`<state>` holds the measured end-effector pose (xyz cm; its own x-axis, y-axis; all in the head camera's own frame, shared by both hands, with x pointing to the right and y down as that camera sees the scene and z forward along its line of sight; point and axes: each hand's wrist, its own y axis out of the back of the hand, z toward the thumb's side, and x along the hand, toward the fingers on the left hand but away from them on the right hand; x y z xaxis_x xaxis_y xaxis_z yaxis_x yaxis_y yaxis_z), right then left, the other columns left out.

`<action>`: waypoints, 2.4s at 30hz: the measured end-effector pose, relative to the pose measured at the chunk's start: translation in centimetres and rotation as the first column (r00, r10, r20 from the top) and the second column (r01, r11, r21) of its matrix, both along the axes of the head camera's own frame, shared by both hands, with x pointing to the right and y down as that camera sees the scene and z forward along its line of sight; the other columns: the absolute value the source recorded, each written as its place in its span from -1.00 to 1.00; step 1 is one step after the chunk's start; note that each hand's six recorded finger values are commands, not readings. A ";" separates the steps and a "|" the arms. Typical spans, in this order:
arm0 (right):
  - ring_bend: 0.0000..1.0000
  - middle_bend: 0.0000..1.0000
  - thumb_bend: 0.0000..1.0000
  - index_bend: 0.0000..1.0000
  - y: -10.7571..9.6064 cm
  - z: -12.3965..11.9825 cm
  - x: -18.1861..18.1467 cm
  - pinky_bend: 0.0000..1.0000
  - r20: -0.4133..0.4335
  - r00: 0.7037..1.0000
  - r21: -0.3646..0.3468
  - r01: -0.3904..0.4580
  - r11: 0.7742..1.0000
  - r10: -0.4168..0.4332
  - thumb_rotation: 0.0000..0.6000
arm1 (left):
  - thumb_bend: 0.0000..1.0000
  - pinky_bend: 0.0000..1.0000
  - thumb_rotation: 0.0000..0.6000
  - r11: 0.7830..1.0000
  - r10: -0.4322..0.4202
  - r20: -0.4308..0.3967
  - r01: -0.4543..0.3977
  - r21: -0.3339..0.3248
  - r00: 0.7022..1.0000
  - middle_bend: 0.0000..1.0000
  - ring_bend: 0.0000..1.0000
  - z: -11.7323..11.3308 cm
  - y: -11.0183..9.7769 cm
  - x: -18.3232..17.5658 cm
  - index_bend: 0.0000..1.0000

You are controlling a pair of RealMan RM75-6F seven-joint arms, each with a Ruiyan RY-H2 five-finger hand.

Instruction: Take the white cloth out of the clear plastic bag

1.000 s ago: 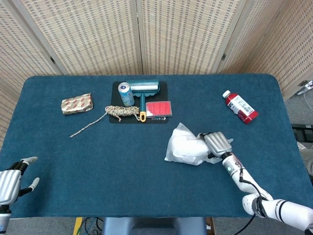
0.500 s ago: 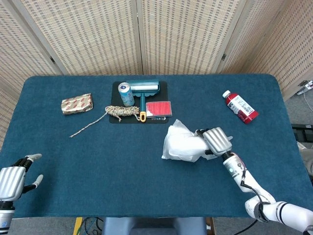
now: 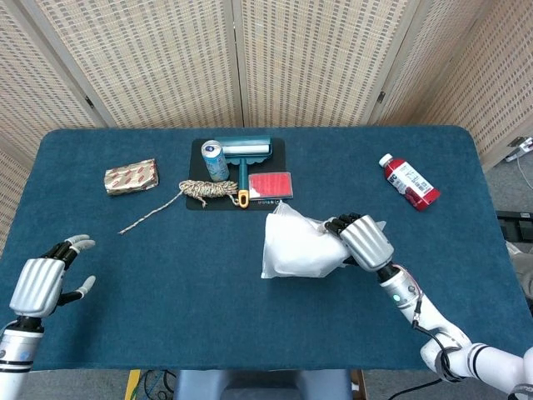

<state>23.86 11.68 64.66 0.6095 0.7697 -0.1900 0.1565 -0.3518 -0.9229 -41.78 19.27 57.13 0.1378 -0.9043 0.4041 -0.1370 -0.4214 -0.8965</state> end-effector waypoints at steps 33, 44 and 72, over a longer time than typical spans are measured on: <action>0.12 0.32 0.35 0.12 -0.5 -2.1 -3.0 0.35 0.220 0.971 0.216 0.049 0.975 -0.098 1.00 | -0.58 -0.55 1.00 0.979 0.198 -0.279 -0.176 0.100 0.940 -1.00 -0.99 -0.3 -6.1 12.5 -0.51; 0.12 0.32 0.35 0.12 -0.7 -2.2 -4.2 0.35 0.269 0.955 0.260 0.055 0.964 -0.126 1.00 | -0.66 -0.57 1.00 0.968 0.250 -0.298 -0.229 0.106 0.921 -1.00 -1.00 -0.8 -6.2 14.7 -0.59; 0.12 0.32 0.36 0.12 -2.2 -1.5 -6.3 0.35 0.294 0.947 0.300 0.039 0.953 -0.131 1.00 | -0.67 -0.57 1.00 0.958 0.285 -0.375 -0.260 0.118 0.882 -1.00 -1.00 -2.0 -6.7 17.4 -0.51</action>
<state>17.60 9.47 63.21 0.6678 0.7056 0.2371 0.4291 -0.1047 -0.8972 -24.42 12.55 55.11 0.5151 -0.8302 0.2132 -0.3635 -0.4368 -0.8228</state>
